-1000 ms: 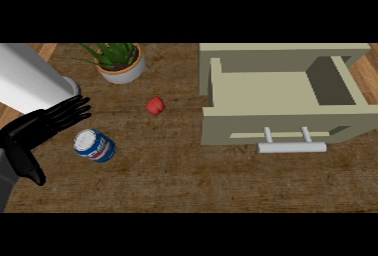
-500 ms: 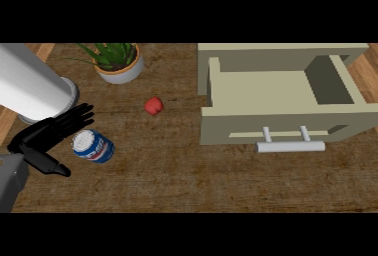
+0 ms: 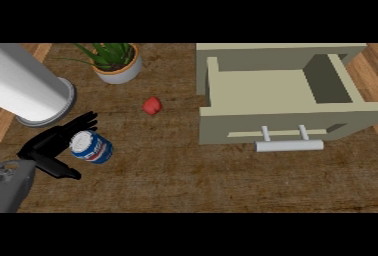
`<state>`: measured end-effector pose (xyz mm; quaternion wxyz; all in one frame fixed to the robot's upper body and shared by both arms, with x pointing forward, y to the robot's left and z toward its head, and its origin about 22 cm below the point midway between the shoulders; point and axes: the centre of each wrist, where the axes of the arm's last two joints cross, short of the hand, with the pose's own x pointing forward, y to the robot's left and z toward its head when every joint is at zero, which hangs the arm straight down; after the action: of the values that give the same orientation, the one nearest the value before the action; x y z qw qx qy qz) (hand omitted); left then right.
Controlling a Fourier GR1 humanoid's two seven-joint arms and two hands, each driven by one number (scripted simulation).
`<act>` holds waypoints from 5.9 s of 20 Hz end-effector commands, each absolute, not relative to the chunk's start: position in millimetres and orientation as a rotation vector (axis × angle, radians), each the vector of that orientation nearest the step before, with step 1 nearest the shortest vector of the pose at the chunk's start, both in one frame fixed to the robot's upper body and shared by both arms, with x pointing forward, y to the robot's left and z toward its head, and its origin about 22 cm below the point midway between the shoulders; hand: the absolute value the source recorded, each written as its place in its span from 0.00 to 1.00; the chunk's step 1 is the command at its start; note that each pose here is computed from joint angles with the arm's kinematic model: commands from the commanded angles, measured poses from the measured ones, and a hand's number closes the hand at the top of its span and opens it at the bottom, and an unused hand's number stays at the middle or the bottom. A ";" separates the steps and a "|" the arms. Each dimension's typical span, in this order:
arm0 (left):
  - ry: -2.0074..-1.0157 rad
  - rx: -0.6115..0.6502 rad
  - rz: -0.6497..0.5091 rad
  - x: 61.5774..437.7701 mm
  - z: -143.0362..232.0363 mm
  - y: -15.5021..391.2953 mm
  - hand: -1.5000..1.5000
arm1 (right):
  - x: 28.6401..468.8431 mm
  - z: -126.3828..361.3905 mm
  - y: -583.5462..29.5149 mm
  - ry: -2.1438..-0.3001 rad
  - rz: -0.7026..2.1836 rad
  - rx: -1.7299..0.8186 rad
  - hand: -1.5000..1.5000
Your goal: Pick up the can, place it into the drawer and close the drawer
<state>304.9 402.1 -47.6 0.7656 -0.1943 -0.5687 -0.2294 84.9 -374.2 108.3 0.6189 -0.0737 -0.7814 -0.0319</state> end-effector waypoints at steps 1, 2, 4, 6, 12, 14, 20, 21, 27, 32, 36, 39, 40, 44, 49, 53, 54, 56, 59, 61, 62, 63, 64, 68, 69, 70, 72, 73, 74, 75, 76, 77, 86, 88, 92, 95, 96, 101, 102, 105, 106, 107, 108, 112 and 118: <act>-1.270 -0.584 -0.474 309.3 -58.1 392.0 0.00 | 81.2 107.8 -375.4 -1.789 -0.073 -0.172 0.00; -1.262 -0.596 -0.460 302.3 -65.1 392.7 0.00 | 76.2 106.6 -374.7 -1.788 -0.069 -0.139 0.00; -1.263 -0.608 -0.482 299.4 -64.4 397.2 0.00 | 90.5 110.7 -383.1 -1.792 -0.074 -0.162 0.00; -1.261 -0.603 -0.473 298.1 -70.5 391.6 0.00 | 75.9 110.6 -384.8 -1.793 -0.077 -0.162 0.00; -1.229 -0.647 -0.430 292.0 -88.4 376.5 0.00 | 73.1 117.6 -372.2 -1.810 -0.065 -0.167 0.00; -1.210 -0.668 -0.419 301.1 -88.5 364.0 0.00 | 72.5 102.0 -377.5 -1.781 -0.101 -0.163 0.00; -1.142 -0.765 -0.450 316.3 -78.6 358.1 1.00 | 79.1 104.8 -383.7 -1.775 -0.074 -0.159 0.00; -1.136 -0.767 -0.459 323.9 -80.2 340.3 1.00 | 75.4 106.2 -380.2 -1.781 -0.092 -0.143 0.00; -1.182 -0.904 -0.478 327.2 -70.0 343.3 1.00 | 63.7 109.2 -372.9 -1.780 -0.080 -0.147 0.00; -1.413 -0.419 0.150 304.8 -111.4 305.5 1.00 | 55.4 108.3 -376.2 -1.759 -0.130 -0.176 0.00; -1.535 -0.303 0.313 319.8 -105.0 268.6 1.00 | 60.9 110.5 -375.7 -1.772 -0.141 -0.177 0.00; -1.548 -0.279 0.337 322.8 -98.2 247.5 1.00 | 43.5 115.0 -368.0 -1.778 -0.132 -0.189 0.00; -1.563 -0.299 0.321 343.7 -77.4 225.6 1.00 | 56.5 115.9 -371.6 -1.783 -0.140 -0.214 0.00; -1.651 -0.279 0.254 358.3 -34.4 208.4 1.00 | 61.0 118.5 -361.9 -1.784 -0.150 -0.204 0.00; -1.676 -0.271 0.229 361.5 25.8 202.7 1.00 | 46.4 118.5 -365.0 -1.764 -0.137 -0.200 0.00; -1.674 -0.263 0.196 349.5 58.2 185.8 1.00 | 52.0 118.1 -367.7 -1.771 -0.142 -0.194 0.00; -1.689 -0.264 0.190 339.3 62.9 168.6 1.00 | 55.9 109.5 -375.8 -1.778 -0.137 -0.178 0.00; -1.702 -0.250 0.187 351.0 96.4 182.7 1.00 | 63.3 117.8 -361.4 -1.769 -0.139 -0.190 0.00; -1.714 -0.236 0.168 347.7 102.7 154.1 1.00 | 63.2 130.0 -354.6 -1.769 -0.134 -0.180 0.00; -1.724 -0.222 0.152 352.2 119.6 145.2 1.00 | 58.1 115.5 -370.3 -1.787 -0.154 -0.169 0.00; -1.743 -0.220 0.140 351.5 128.8 152.5 1.00 | 64.0 114.1 -354.8 -1.777 -0.140 -0.183 0.00; -1.722 -0.213 0.154 360.6 139.9 142.0 1.00 | 61.4 130.2 -350.7 -1.775 -0.150 -0.187 0.00; -1.739 -0.222 0.131 341.2 129.6 131.8 1.00 | 67.5 117.8 -363.2 -1.780 -0.166 -0.182 0.00; -1.742 -0.222 0.124 376.6 171.7 101.5 1.00 | 61.5 121.5 -368.1 -1.796 -0.142 -0.176 0.00; -1.751 -0.214 0.132 365.7 154.3 101.0 1.00 | 63.2 104.3 -368.0 -1.785 -0.141 -0.169 0.00; -1.736 -0.221 0.128 374.4 162.4 106.5 1.00 | 57.6 111.1 -369.4 -1.776 -0.141 -0.160 0.00; -1.733 -0.220 0.112 375.5 164.7 99.6 1.00 | 59.5 134.4 -357.9 -1.781 -0.123 -0.144 0.00; -1.725 -0.218 0.118 378.3 183.6 89.8 1.00 | 65.2 102.7 -373.7 -1.779 -0.149 -0.167 0.00; -1.724 -0.195 0.123 384.5 164.6 85.6 1.00 | 59.9 119.2 -360.3 -1.784 -0.150 -0.147 0.00; -1.736 -0.188 0.113 388.7 182.8 75.8 1.00 | 65.4 106.3 -371.5 -1.783 -0.141 -0.157 0.00; -1.741 -0.194 0.116 390.3 195.7 65.5 1.00 | 68.7 118.3 -361.8 -1.783 -0.125 -0.158 0.00; -1.734 -0.202 0.134 403.7 191.4 73.0 1.00 | 66.6 117.8 -362.9 -1.798 -0.141 -0.147 0.00; -1.732 -0.170 0.091 408.7 217.1 24.1 1.00 | 70.9 127.3 -360.4 -1.794 -0.128 -0.147 0.00; -1.735 -0.173 0.081 413.2 215.3 22.1 1.00 | 82.8 120.1 -367.1 -1.791 -0.130 -0.136 0.00; -1.709 -0.187 0.053 411.4 217.1 11.1 1.00 | 86.2 122.7 -355.6 -1.799 -0.126 -0.169 0.00; -1.713 -0.168 0.070 408.8 214.1 -1.7 1.00 | 83.3 114.6 -370.0 -1.788 -0.135 -0.136 0.00; -1.709 -0.174 0.055 419.8 214.9 4.1 1.00 | 70.0 119.6 -357.4 -1.779 -0.133 -0.145 0.00; -1.685 -0.152 0.060 406.3 208.2 -12.6 1.00 | 57.1 134.1 -351.8 -1.801 -0.106 -0.136 0.00; -1.688 -0.167 0.042 408.9 214.4 -15.0 1.00 | 79.6 125.1 -362.5 -1.803 -0.104 -0.131 0.00; -1.686 -0.110 0.054 417.8 220.9 -17.8 1.00 | 88.8 123.1 -352.8 -1.821 -0.112 -0.119 0.00; -1.694 -0.083 0.073 414.6 193.8 -12.1 1.00 | 81.7 123.5 -351.4 -1.826 -0.102 -0.091 0.00; -1.686 -0.096 0.047 419.6 209.9 -15.6 1.00 | 84.6 133.5 -356.9 -1.812 -0.101 -0.135 0.00; -1.681 -0.111 0.031 417.0 222.7 -22.2 1.00 | 82.5 129.4 -353.6 -1.816 -0.127 -0.133 0.00; -1.654 -0.076 0.027 415.3 197.3 -20.1 1.00 | 84.0 134.9 -354.7 -1.809 -0.095 -0.104 0.00; -1.656 -0.006 0.023 417.0 178.7 -16.3 0.00 | 89.1 120.5 -354.4 -1.810 -0.119 -0.113 0.00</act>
<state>416.6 -16.5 185.1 0.6774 -0.0190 -0.7353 0.0098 87.6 -358.8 125.8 0.6154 -0.0503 -0.7851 -0.0492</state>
